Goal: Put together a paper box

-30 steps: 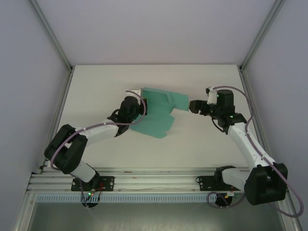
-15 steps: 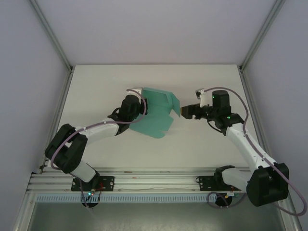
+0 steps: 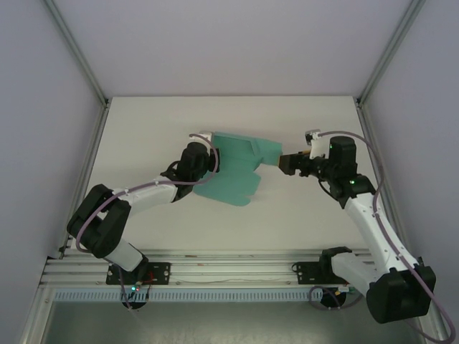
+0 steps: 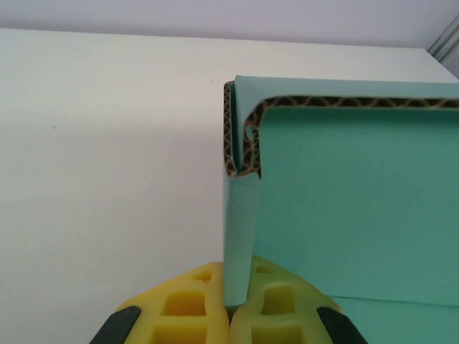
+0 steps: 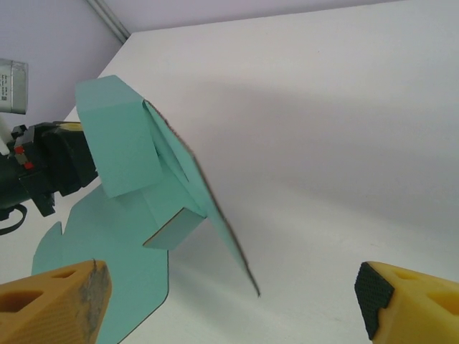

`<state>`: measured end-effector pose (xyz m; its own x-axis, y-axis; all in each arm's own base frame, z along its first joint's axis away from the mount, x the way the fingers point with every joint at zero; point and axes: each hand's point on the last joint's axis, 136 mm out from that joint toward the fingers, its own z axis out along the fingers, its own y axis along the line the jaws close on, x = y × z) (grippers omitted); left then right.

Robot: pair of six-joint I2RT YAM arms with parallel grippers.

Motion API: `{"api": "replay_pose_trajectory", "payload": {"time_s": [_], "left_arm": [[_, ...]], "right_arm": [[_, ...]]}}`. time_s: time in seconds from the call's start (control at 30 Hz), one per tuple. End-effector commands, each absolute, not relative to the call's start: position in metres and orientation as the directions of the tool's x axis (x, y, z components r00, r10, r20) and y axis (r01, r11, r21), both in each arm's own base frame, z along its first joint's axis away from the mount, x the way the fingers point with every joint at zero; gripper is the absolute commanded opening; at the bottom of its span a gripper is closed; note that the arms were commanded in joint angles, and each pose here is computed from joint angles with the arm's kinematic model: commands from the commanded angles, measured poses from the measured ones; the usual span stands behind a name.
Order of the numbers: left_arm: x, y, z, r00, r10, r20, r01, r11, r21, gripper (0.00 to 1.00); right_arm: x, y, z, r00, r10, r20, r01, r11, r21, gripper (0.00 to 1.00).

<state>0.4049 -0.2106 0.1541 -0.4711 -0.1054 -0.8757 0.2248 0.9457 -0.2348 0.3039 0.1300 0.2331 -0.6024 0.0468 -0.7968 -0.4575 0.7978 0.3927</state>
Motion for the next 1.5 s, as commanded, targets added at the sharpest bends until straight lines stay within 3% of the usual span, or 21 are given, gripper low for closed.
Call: {"api": "replay_pose_trajectory", "payload": {"time_s": [0.0,0.2,0.3,0.4,0.53,0.67,0.77,0.9,1.13,1.23,1.47], "left_arm": [[0.402,-0.214,0.166,-0.449,-0.103,-0.887,0.250,0.939,-0.236,0.00],[0.405,-0.217,0.168,-0.458,-0.124,-0.880,0.241,0.936,-0.257,0.00],[0.406,-0.219,0.169,-0.461,-0.125,-0.878,0.246,0.933,-0.262,0.00],[0.408,-0.219,0.170,-0.462,-0.132,-0.877,0.237,0.934,-0.266,0.00],[0.411,-0.217,0.173,-0.459,-0.158,-0.874,0.211,0.936,-0.280,0.00],[0.414,-0.219,0.174,-0.467,-0.170,-0.868,0.198,0.936,-0.290,0.00],[0.416,-0.218,0.173,-0.472,-0.189,-0.861,0.182,0.935,-0.305,0.00],[0.414,-0.217,0.174,-0.477,-0.205,-0.855,0.165,0.934,-0.316,0.00],[0.410,-0.213,0.173,-0.475,-0.218,-0.852,0.148,0.935,-0.321,0.00],[0.410,-0.212,0.172,-0.472,-0.219,-0.854,0.145,0.936,-0.320,0.00],[0.413,-0.211,0.166,-0.482,-0.225,-0.847,0.125,0.939,-0.320,0.00]], "right_arm": [[0.312,0.141,0.243,-0.588,0.030,-0.808,-0.510,0.761,0.399,0.86],[0.334,0.157,0.229,-0.635,-0.001,-0.773,-0.486,0.778,0.399,0.73],[0.342,0.166,0.226,-0.645,-0.014,-0.764,-0.472,0.794,0.383,0.57],[0.349,0.171,0.221,-0.664,-0.018,-0.748,-0.440,0.818,0.371,0.32],[0.352,0.176,0.217,-0.674,-0.038,-0.738,-0.389,0.868,0.310,0.17],[0.357,0.175,0.208,-0.685,-0.090,-0.723,-0.254,0.959,0.122,0.12],[0.363,0.162,0.206,-0.690,-0.054,-0.722,-0.037,0.999,-0.040,0.08],[0.369,0.142,0.211,-0.684,-0.084,-0.725,0.215,0.926,-0.310,0.04],[0.392,0.166,0.212,-0.694,-0.183,-0.696,0.260,0.838,-0.479,0.03],[0.397,0.179,0.210,-0.696,-0.192,-0.692,0.223,0.858,-0.463,0.03],[0.391,0.220,0.204,-0.683,-0.125,-0.719,0.048,0.975,-0.216,0.09]]}}
